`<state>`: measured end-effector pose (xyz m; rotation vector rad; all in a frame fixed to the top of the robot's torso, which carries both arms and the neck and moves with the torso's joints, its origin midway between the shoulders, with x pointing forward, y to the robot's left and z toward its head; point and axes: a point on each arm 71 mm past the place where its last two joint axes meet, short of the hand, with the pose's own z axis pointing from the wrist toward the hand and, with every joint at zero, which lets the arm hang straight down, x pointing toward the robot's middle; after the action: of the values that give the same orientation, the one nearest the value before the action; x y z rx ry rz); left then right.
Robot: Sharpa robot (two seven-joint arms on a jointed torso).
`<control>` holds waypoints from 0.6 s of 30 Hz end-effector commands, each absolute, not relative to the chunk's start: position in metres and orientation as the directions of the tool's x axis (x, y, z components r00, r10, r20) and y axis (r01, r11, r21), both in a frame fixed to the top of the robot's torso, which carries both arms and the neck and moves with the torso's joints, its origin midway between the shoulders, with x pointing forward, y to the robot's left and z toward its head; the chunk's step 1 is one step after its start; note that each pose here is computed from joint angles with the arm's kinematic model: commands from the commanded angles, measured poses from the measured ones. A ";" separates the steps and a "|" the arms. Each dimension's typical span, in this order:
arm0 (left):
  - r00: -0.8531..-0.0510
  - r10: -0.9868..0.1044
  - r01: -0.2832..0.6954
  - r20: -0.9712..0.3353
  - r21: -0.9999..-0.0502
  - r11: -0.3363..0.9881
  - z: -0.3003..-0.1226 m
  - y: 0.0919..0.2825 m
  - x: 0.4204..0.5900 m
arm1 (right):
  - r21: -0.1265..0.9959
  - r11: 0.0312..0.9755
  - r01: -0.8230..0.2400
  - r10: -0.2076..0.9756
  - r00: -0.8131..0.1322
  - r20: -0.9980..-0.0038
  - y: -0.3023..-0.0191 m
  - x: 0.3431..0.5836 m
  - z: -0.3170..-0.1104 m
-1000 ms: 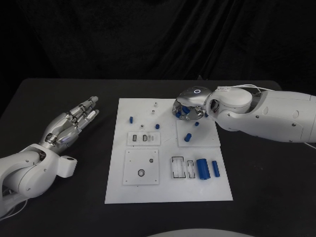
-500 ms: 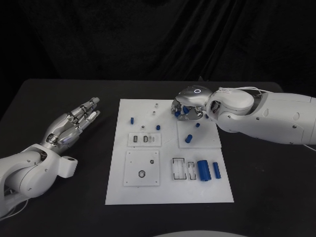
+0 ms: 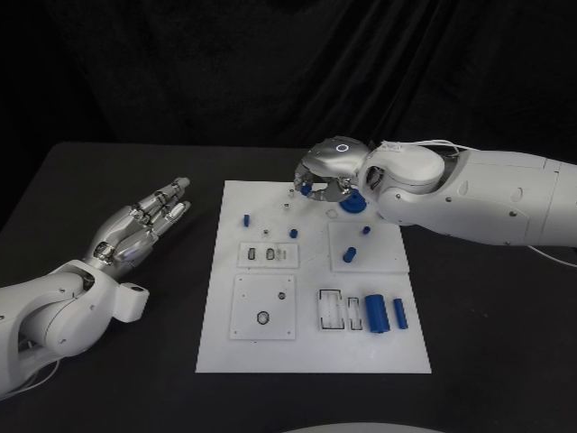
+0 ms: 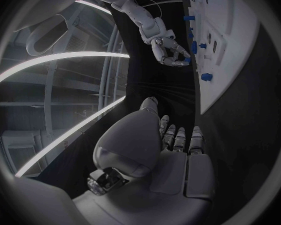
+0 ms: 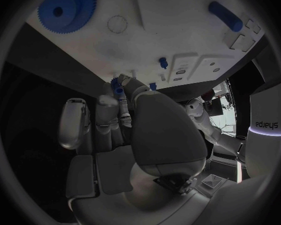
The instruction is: Assemble the parts on the task board
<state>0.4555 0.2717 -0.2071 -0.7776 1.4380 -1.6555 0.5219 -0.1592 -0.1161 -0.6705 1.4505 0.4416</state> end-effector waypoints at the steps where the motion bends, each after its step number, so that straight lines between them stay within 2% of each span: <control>1: -0.511 -0.858 0.345 -0.044 -0.925 -0.158 -0.191 0.271 0.452 | -0.153 0.740 -0.654 -0.136 0.077 -0.988 -0.155 0.526 -0.116; 18: -0.523 -0.851 0.337 -0.039 -0.927 -0.164 -0.192 0.267 0.454 | -0.175 0.745 -0.644 -0.177 0.062 -0.982 -0.139 0.543 -0.119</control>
<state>0.4574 0.2676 -0.2078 -0.7731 1.4439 -1.6679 0.5413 -0.1381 -0.1173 -0.6977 1.4767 0.4127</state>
